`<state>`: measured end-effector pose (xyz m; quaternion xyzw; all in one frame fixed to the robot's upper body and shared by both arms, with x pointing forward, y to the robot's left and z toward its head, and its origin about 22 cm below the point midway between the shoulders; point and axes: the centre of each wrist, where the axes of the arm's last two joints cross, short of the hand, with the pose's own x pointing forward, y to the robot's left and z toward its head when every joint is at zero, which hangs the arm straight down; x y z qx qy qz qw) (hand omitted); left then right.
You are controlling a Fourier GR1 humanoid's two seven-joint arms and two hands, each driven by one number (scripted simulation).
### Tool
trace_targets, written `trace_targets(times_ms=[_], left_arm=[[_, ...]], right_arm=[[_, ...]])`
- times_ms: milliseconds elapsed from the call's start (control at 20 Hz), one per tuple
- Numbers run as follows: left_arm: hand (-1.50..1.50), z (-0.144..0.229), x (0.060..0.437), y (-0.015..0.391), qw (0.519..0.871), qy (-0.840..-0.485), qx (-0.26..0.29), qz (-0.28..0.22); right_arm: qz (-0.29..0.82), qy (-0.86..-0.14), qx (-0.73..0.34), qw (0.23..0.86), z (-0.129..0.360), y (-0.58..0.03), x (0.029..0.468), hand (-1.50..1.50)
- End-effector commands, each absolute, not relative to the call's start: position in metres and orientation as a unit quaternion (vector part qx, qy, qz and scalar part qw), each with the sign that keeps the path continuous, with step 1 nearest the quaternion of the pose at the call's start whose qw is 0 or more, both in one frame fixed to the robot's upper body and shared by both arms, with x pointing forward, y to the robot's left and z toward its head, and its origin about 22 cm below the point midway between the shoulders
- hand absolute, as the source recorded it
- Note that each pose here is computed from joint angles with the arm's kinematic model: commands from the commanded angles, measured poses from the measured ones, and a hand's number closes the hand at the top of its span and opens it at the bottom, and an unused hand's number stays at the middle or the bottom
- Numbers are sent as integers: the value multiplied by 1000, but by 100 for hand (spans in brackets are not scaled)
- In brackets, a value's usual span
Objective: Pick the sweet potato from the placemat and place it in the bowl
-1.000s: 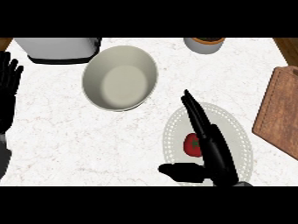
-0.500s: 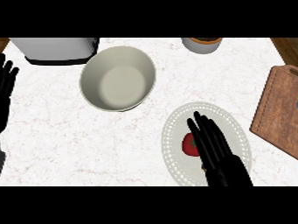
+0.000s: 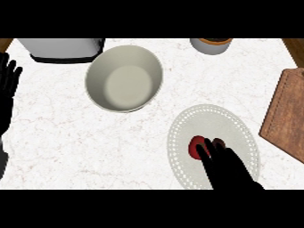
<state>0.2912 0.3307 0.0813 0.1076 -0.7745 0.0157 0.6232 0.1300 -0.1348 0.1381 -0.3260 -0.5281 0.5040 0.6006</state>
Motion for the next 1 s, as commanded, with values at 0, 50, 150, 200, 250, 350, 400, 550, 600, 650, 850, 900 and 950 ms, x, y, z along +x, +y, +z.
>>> trace_targets(times_ms=[0, 50, 150, 200, 250, 350, 400, 550, 600, 650, 850, 900, 950], left_arm=[[0, 86, 292, 331, 617, -780, 105, 9], [0, 84, 298, 320, 624, -775, 100, 12], [0, 86, 301, 315, 620, -778, 101, 19], [0, 82, 295, 322, 620, -778, 102, 10], [0, 76, 288, 321, 617, -780, 105, 16], [0, 93, 294, 321, 624, -775, 102, 17], [0, 82, 298, 323, 617, -780, 104, 14], [0, 86, 287, 325, 625, -775, 96, 5], [0, 86, 297, 322, 627, -773, 96, 14], [0, 90, 303, 323, 620, -778, 102, 17], [0, 71, 286, 325, 622, -776, 103, 13], [0, 78, 296, 331, 629, -771, 96, 19], [0, 83, 293, 338, 622, -776, 106, 13]], right_arm=[[554, -452, -342, 610, 158, -135, 133, -150], [551, -446, -342, 616, 159, -133, 138, -150], [558, -436, -330, 624, 162, -136, 130, -150], [557, -431, -338, 624, 162, -135, 137, -150], [555, -428, -335, 630, 163, -150, 140, -150], [558, -418, -341, 630, 159, -145, 148, -150], [565, -415, -338, 627, 156, -146, 151, -150], [557, -411, -331, 642, 142, -127, 162, -150], [564, -410, -328, 637, 145, -132, 149, -150], [564, -400, -327, 644, 146, -149, 157, -150], [546, -403, -319, 661, 135, -161, 166, -150], [552, -398, -320, 659, 133, -154, 183, -150], [549, -393, -327, 661, 121, -158, 173, -150]])
